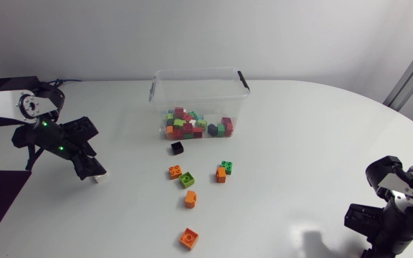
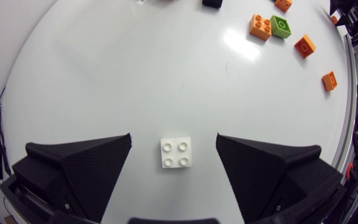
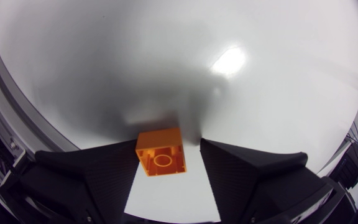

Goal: Place the duplo bricks in the container

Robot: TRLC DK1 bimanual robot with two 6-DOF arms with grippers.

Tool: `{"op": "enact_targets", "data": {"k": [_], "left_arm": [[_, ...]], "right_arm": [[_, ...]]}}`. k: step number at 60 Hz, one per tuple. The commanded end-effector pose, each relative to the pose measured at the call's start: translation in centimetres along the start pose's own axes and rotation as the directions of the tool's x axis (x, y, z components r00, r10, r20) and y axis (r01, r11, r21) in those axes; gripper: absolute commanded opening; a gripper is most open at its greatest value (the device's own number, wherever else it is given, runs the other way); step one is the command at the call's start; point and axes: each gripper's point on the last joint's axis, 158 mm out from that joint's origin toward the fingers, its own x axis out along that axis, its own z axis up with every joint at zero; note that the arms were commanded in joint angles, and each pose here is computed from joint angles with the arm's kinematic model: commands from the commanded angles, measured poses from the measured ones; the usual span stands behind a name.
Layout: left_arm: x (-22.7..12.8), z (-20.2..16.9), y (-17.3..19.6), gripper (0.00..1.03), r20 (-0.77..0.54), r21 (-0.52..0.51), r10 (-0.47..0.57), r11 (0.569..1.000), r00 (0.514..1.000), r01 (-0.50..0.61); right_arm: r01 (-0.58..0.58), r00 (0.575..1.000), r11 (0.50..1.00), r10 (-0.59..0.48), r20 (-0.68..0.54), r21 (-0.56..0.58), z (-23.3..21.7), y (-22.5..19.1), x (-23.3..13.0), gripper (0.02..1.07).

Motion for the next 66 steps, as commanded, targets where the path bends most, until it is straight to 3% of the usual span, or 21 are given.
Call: {"op": "enact_targets", "data": {"k": [1,4,18,33,41,54,66], "left_arm": [[1.6,-1.6,-1.4,0.98,-0.063,-0.009,-0.041,0.999,0.997,0.04],[1.7,-2.0,-1.2,0.98,-0.082,0.001,-0.028,1.0,0.996,0.028],[2.0,-3.4,-0.3,0.91,-0.179,0.037,0.019,0.999,0.984,-0.012],[3.8,-3.1,-0.3,0.69,-0.223,0.04,0.0,0.999,0.975,0.009],[4.8,-3.3,-0.3,0.47,-0.245,0.026,-0.014,0.999,0.969,0.021],[4.8,-3.8,-0.4,0.44,-0.262,0.018,-0.014,1.0,0.965,0.02],[3.1,-1.7,-0.4,0.44,-0.179,0.013,-0.012,1.0,0.984,0.015]], "right_arm": [[-0.042,0.999,0.998,0.042,0.001,-0.039,-0.1,1.1,1.2,0.38],[-0.043,0.999,0.998,0.043,0.004,-0.043,-0.1,1.0,1.3,0.34],[0.009,0.998,1.0,-0.007,0.063,-0.025,0.7,-0.8,-1.1,0.33],[0.041,0.978,0.999,-0.045,0.203,0.022,3.4,-2.2,-6.6,0.32],[0.025,0.953,0.999,-0.034,0.302,0.034,5.5,-1.8,-9.2,0.32],[0.002,0.9,0.999,-0.019,0.434,0.04,8.4,-1.4,-12.2,0.32],[-0.021,0.811,0.997,-0.023,0.585,0.068,12.4,-2.1,-16.4,0.32]]}}
